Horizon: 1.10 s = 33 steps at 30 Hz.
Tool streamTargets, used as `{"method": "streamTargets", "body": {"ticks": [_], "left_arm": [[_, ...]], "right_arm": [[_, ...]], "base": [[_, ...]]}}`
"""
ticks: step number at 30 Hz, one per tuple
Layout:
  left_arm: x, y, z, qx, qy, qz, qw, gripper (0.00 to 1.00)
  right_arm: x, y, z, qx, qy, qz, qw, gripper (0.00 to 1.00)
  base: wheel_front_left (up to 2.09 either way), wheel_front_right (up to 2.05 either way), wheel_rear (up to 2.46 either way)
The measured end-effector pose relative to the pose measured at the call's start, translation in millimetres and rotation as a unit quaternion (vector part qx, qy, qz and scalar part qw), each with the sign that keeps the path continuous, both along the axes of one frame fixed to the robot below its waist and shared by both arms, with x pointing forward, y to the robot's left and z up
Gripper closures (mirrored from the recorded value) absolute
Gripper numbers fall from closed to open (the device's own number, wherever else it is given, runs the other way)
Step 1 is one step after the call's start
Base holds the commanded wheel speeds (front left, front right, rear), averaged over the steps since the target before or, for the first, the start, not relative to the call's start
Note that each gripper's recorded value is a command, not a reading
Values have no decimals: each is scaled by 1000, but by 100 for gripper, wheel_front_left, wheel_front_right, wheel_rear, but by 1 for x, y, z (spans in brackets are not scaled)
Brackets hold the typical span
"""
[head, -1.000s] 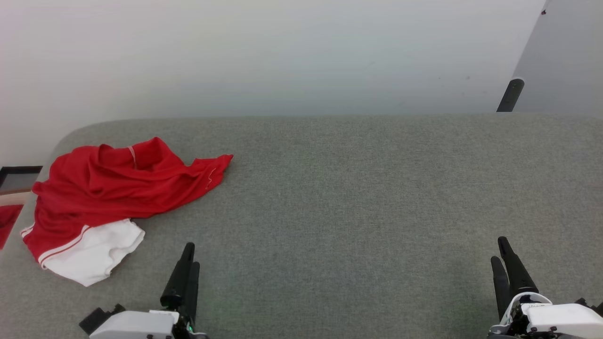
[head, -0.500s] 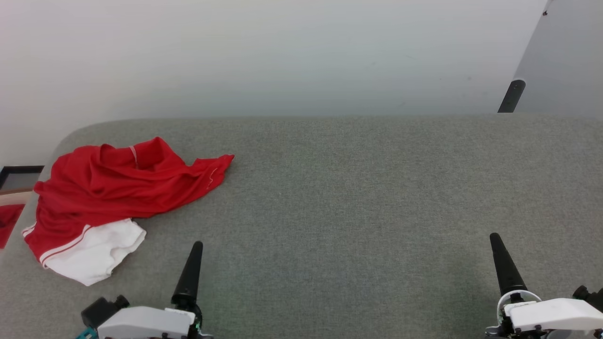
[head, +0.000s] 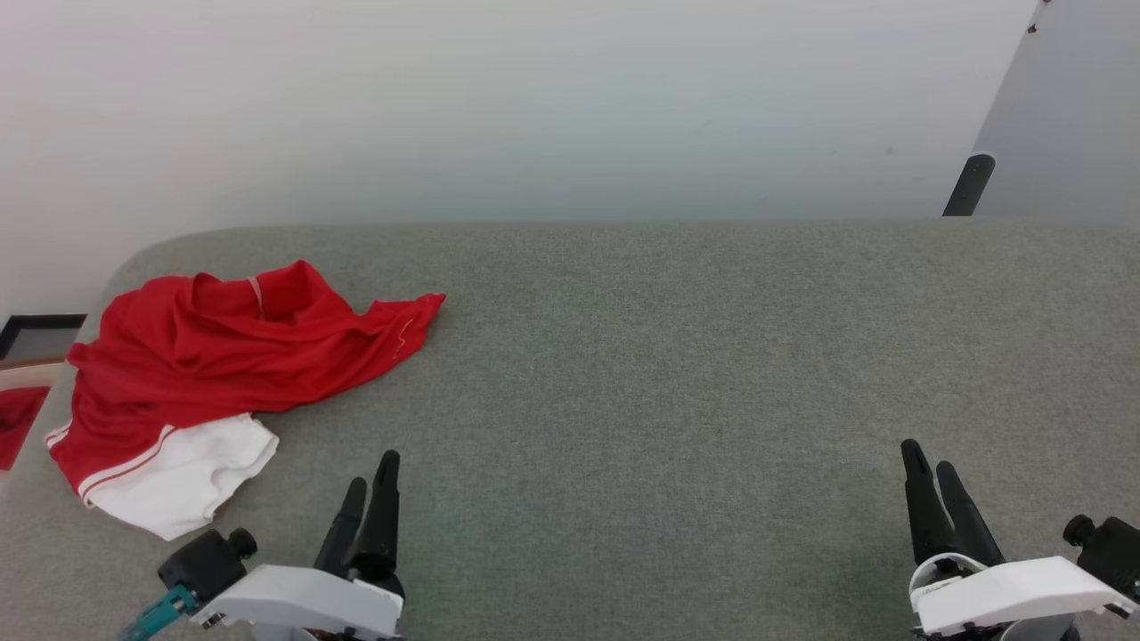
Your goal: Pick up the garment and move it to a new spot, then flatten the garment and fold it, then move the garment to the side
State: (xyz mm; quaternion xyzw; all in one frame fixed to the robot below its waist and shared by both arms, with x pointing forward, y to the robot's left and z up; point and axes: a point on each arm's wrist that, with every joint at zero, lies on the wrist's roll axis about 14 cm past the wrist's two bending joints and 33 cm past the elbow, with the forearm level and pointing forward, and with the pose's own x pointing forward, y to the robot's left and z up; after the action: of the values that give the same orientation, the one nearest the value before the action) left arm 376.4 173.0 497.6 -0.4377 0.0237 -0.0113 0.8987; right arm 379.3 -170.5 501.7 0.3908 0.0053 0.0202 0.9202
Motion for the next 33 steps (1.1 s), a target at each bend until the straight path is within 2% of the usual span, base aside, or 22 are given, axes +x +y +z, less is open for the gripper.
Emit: {"method": "streamTargets", "body": {"ticks": [5, 10, 19, 33], "left_arm": [[0, -1, 6, 58, -14, -2, 998, 0], [-1, -2, 12, 94, -31, 1, 995, 0], [-3, 3, 26, 175, -63, 11, 982, 0], [-13, 8, 37, 250, -90, 23, 964, 0]], "right_arm": [[0, 3, 3, -46, -9, 3, 999, 0], [0, 3, 8, -90, -21, 2, 996, 0], [0, 4, 13, -148, -37, 2, 988, 0], [-3, 8, 22, -210, -61, 5, 976, 0]], "base": [[0, 0, 0], [0, 0, 0], [0, 0, 0], [0, 0, 0]]}}
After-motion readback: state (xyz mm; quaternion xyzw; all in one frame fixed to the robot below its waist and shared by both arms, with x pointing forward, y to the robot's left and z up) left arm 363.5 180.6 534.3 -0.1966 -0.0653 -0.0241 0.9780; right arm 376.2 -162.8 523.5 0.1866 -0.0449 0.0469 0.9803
